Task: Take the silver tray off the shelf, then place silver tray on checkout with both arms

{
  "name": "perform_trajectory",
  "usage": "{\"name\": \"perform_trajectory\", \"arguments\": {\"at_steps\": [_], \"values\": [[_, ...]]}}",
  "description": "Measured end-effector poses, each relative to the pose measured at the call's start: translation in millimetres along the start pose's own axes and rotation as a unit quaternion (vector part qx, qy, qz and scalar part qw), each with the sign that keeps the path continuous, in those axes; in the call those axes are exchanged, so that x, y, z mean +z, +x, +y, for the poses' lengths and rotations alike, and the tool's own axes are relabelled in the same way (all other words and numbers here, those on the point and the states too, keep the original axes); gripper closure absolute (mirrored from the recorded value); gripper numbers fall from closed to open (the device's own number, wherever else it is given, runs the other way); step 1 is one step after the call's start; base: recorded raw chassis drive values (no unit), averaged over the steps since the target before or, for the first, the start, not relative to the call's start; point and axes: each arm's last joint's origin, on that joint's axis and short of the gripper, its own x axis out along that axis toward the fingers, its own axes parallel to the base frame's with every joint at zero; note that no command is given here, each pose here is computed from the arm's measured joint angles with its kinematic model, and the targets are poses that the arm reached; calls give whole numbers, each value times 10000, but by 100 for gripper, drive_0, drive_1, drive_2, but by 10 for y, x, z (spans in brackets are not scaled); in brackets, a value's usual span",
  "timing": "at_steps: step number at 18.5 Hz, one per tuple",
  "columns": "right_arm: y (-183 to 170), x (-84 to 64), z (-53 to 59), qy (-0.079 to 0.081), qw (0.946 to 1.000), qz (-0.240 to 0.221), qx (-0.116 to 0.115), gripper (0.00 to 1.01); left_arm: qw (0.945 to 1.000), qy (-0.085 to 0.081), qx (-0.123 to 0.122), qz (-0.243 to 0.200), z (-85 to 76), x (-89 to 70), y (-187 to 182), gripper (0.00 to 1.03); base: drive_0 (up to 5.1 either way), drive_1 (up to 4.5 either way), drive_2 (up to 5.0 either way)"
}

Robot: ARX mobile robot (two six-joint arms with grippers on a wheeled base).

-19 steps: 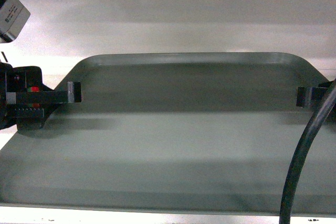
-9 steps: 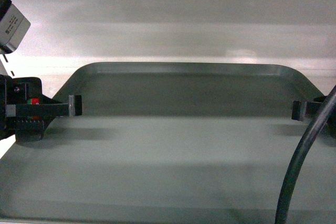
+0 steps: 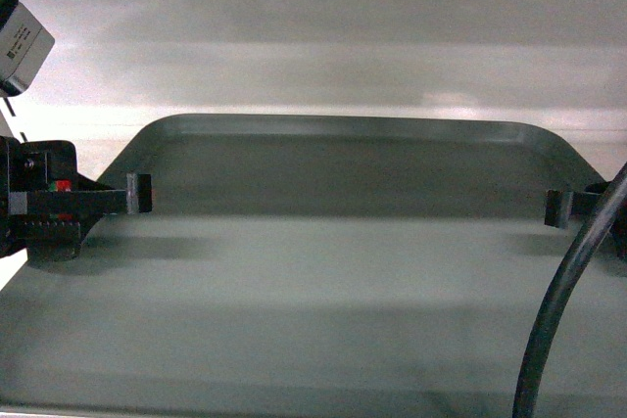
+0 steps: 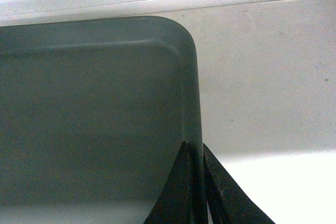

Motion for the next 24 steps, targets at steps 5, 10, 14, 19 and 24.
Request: {"name": "perform_trajectory", "arguments": {"at_steps": [5, 10, 14, 19, 24], "values": [[0, 0, 0, 2, 10000, 0, 0, 98, 10000, 0, 0, 0, 0, 0, 0, 100, 0, 0, 0], [0, 0, 0, 2, 10000, 0, 0, 98, 10000, 0, 0, 0, 0, 0, 0, 100, 0, 0, 0], [1, 1, 0, 3, 10000, -5, 3, 98, 10000, 0, -1, -4, 0, 1, 0, 100, 0, 0, 0], [0, 0, 0, 3, 10000, -5, 1, 98, 10000, 6, 5, -7, -6, 0, -1, 100, 13, -237, 263], [-1, -3, 2, 0, 10000, -2, 4, 98, 10000, 10, 12, 9, -7, -4, -1, 100, 21, -395, 438]]}}
